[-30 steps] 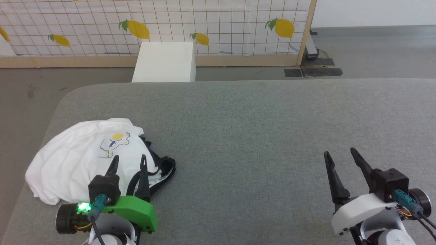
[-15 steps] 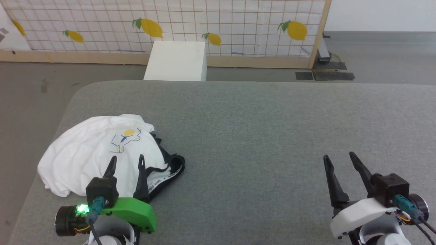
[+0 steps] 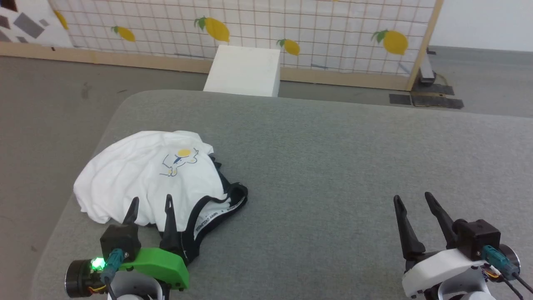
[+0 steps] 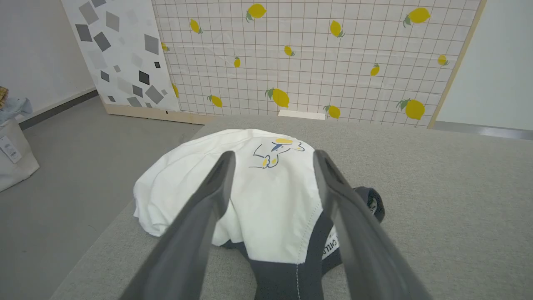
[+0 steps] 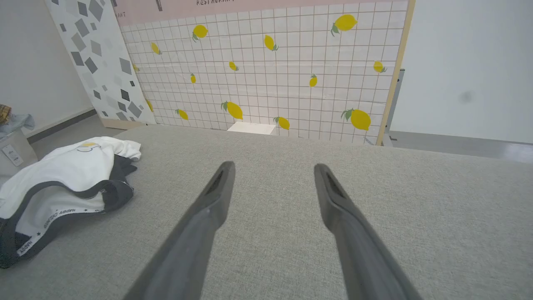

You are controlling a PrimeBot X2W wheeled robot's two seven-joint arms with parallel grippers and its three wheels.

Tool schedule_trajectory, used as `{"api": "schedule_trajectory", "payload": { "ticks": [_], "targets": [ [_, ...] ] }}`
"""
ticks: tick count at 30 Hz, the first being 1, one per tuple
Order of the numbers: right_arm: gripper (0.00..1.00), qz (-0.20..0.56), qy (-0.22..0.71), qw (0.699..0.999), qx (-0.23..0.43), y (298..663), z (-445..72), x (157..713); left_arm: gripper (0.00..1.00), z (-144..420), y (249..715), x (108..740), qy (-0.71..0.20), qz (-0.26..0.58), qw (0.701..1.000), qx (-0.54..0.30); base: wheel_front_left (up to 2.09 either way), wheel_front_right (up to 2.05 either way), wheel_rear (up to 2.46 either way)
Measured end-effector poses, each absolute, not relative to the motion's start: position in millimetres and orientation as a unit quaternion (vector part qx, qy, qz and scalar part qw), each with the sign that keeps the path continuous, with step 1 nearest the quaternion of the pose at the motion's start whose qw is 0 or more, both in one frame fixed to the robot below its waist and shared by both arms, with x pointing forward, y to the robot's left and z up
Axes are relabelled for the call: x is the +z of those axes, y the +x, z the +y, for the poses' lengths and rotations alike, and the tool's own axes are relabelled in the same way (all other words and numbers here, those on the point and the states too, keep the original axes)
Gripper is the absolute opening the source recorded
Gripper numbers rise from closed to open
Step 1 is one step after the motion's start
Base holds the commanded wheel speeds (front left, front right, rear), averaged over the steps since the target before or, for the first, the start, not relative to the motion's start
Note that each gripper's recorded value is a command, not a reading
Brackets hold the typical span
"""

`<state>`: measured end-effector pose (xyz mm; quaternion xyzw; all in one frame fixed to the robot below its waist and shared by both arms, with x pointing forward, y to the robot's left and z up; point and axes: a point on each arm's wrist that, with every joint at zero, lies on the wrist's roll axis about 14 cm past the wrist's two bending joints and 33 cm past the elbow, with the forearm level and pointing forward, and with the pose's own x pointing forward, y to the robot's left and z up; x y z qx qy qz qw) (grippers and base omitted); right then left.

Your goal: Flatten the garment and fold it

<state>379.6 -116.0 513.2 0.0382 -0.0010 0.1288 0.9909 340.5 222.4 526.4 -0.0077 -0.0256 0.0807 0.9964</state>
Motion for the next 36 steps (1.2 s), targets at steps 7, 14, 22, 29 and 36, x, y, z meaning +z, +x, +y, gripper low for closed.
{"api": "schedule_trajectory", "payload": {
  "ticks": [7,14,22,29,36],
  "targets": [
    [1.0,0.002,0.045,0.987,0.155,383,-98,509,1.0,237,327,524,-0.011,-0.026,0.994,0.108,0.0,0.0,0.0],
    [1.0,0.005,0.051,0.983,0.177,386,-82,506,1.0,250,316,522,-0.015,-0.027,0.991,0.133,0.0,0.0,0.0],
    [1.0,0.01,0.056,0.979,0.194,388,-69,501,1.0,259,306,519,-0.02,-0.028,0.988,0.153,0.0,0.0,0.0],
    [1.0,0.012,0.064,0.976,0.208,389,-58,498,1.0,266,297,517,-0.022,-0.031,0.985,0.17,0.0,0.0,0.0],
    [1.0,0.013,0.069,0.973,0.221,389,-48,495,1.0,272,290,517,-0.027,-0.035,0.982,0.186,0.0,0.0,0.0]
  ]
}}
